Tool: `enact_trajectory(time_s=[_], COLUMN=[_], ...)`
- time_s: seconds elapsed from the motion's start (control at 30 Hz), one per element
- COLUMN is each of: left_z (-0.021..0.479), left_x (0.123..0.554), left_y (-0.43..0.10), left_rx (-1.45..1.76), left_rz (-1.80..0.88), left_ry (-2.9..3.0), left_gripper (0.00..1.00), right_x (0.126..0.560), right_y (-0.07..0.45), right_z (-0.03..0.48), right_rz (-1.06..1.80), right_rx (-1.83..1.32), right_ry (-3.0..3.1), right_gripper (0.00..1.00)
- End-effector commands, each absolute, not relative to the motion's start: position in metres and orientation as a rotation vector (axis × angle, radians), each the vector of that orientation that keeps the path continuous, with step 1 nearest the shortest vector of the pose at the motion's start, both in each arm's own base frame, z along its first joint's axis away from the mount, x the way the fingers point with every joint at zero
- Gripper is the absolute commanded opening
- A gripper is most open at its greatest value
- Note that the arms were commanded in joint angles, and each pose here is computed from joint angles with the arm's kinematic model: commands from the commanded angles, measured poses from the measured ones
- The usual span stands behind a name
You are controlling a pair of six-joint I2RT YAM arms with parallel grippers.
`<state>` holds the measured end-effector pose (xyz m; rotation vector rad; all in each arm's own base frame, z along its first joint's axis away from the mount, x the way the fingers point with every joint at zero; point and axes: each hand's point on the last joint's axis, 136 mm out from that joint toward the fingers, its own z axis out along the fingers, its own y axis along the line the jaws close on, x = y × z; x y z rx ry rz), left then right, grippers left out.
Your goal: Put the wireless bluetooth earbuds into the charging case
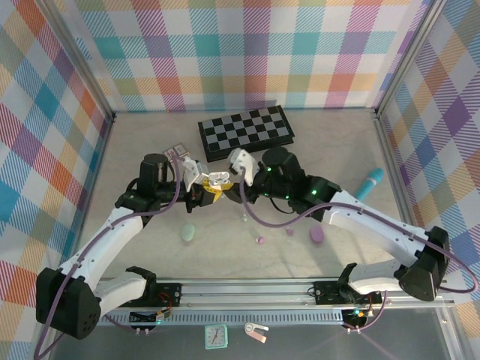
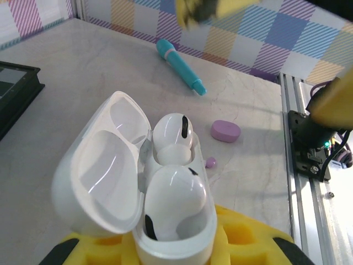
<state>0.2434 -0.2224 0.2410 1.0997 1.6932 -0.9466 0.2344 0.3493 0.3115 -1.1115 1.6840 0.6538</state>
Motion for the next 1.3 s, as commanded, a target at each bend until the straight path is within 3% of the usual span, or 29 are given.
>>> enact_trajectory(time_s=[0.0,0.6,1.27], left_z=[0.248,0.230,0.237], left_x=[0.243,0.255,0.263], left_y=[-0.219,-0.200,-0.195], left_rx=[1.143,1.172,1.120], left_rz=[-0.875,-0.601,-0.546], left_ry=[1.610,1.647,1.631], left_gripper=[0.07,0.07,0.07], right_x=[0.244,0.293,0.269], right_y=[0.348,0.386,0.391], right_z=[0.343,0.306,0.279], right_rz=[0.801,0.786,0.824], right_rx=[-0.953,-1.004,-1.295], right_ry=[1.668,2.026,2.003], right_gripper=[0.61,0.66,0.70])
